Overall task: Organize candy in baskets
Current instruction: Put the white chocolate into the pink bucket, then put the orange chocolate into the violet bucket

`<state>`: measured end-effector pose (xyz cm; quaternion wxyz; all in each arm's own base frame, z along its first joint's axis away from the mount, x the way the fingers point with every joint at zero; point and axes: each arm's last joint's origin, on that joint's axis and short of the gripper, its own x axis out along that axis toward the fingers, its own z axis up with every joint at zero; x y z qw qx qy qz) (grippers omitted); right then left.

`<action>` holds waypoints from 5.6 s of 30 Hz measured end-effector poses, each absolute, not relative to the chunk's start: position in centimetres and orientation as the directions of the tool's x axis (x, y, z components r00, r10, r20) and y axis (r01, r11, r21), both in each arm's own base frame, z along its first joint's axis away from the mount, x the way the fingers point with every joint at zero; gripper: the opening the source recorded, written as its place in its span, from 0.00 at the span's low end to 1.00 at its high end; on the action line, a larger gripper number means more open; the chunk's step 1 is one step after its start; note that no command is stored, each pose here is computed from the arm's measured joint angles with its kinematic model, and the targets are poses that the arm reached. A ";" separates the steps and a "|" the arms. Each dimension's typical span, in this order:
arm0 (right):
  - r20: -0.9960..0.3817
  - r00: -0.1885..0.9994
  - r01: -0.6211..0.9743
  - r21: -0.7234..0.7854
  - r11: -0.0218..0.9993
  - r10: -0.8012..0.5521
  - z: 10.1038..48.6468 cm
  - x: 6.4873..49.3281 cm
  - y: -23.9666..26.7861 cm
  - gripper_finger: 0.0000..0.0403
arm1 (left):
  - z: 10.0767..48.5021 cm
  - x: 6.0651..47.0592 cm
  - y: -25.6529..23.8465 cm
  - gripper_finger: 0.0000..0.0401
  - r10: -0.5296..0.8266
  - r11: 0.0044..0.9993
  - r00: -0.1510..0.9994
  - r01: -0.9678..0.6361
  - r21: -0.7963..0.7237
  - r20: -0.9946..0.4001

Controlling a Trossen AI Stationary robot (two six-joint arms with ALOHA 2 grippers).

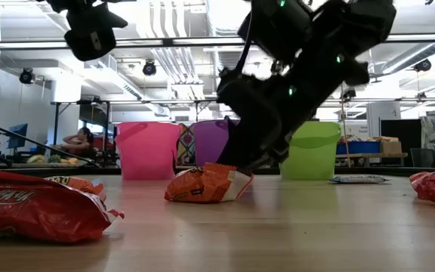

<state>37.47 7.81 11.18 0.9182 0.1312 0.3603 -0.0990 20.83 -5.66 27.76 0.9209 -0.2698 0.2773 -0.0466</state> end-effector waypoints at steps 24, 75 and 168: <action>-0.384 0.895 0.285 0.098 0.954 -0.228 24.4 34.2 7.8 0.02 | 28.5 22.3 -4.9 0.28 -0.202 0.803 0.907 -0.062 -0.592 -0.369; -0.138 0.927 0.362 0.094 0.927 -0.348 30.3 32.1 6.8 0.26 | 31.1 28.6 -1.1 0.02 0.042 0.939 0.995 -0.068 -0.336 -0.087; -0.937 0.288 0.831 0.348 0.434 0.201 30.0 25.7 5.4 0.44 | 37.2 20.4 3.1 0.32 -0.035 0.937 0.942 -0.085 -0.338 -0.334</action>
